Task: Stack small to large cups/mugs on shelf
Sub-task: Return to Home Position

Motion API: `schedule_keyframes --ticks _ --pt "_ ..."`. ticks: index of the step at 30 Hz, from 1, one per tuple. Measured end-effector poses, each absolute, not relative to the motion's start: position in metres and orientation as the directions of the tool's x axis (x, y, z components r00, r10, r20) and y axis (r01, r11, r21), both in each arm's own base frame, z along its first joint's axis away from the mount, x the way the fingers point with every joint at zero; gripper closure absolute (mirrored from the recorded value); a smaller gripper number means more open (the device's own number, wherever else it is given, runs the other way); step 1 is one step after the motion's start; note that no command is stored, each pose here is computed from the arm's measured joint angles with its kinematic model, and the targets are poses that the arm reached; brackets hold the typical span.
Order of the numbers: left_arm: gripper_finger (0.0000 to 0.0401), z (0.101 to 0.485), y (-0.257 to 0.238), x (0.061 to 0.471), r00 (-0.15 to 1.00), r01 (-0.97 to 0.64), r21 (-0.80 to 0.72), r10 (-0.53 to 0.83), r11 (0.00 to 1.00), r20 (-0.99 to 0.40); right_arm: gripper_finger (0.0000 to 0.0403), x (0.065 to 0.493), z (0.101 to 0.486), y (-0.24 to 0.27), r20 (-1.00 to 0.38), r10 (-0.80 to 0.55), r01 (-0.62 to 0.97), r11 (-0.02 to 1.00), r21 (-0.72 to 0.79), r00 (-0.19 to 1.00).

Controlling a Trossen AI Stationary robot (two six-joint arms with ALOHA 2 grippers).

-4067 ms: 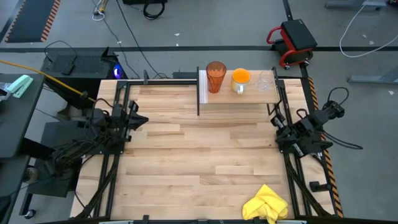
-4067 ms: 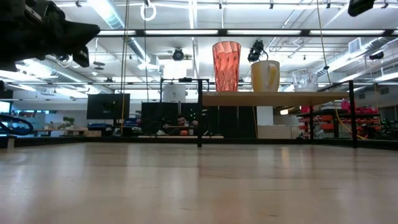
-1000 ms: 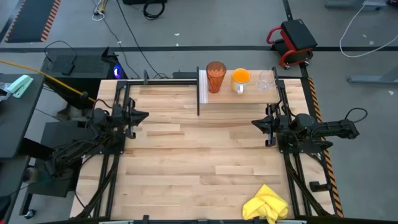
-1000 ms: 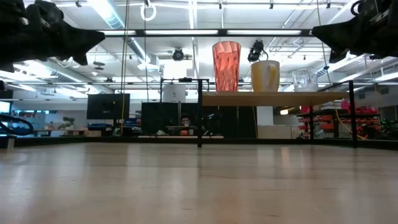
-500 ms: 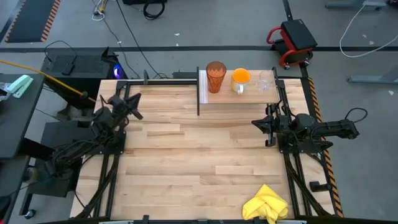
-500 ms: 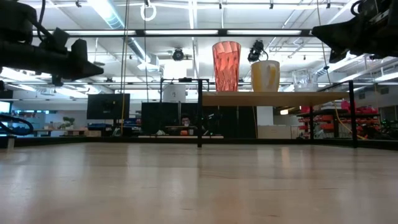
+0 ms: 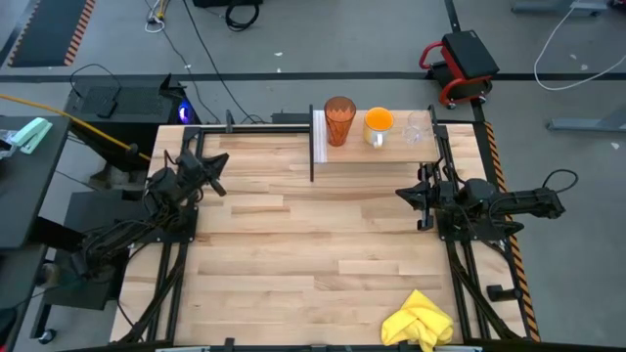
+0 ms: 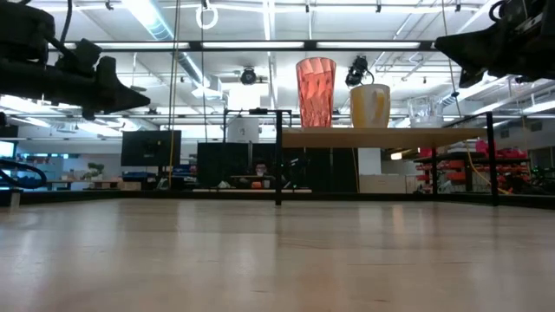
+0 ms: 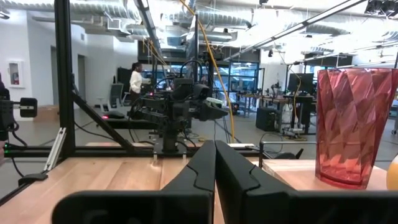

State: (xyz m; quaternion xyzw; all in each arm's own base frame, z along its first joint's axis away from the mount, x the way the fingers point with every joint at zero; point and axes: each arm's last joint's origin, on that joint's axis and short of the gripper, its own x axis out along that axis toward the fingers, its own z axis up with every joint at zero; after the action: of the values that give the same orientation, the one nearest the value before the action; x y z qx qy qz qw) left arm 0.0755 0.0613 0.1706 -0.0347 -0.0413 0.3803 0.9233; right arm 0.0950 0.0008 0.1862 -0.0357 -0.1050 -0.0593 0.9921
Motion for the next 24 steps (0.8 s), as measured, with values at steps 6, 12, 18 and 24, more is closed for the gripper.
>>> schedule_keyframes --ticks 6,12,18,24 --pt "0.0377 0.1691 0.0607 0.0761 0.729 -0.682 -0.06 0.684 0.729 0.035 0.0389 0.095 0.1862 0.0008 0.213 -0.11 0.125 0.99 -0.058 0.971" --pt "0.0373 0.1716 0.0607 0.076 0.727 -0.68 -0.073 0.684 0.73 0.062 0.0389 0.095 0.1862 0.0008 0.213 -0.11 0.125 0.99 -0.059 0.971" --pt "0.0365 0.1726 0.0606 0.076 0.726 -0.679 -0.074 0.683 0.73 0.071 0.0389 0.095 0.1862 0.0008 0.212 -0.11 0.125 0.99 -0.059 0.971" --pt "0.0373 0.173 0.0606 0.0759 0.726 -0.679 -0.075 0.683 0.73 0.076 0.0389 0.095 0.1862 0.0008 0.212 -0.11 0.125 0.99 -0.059 0.971"
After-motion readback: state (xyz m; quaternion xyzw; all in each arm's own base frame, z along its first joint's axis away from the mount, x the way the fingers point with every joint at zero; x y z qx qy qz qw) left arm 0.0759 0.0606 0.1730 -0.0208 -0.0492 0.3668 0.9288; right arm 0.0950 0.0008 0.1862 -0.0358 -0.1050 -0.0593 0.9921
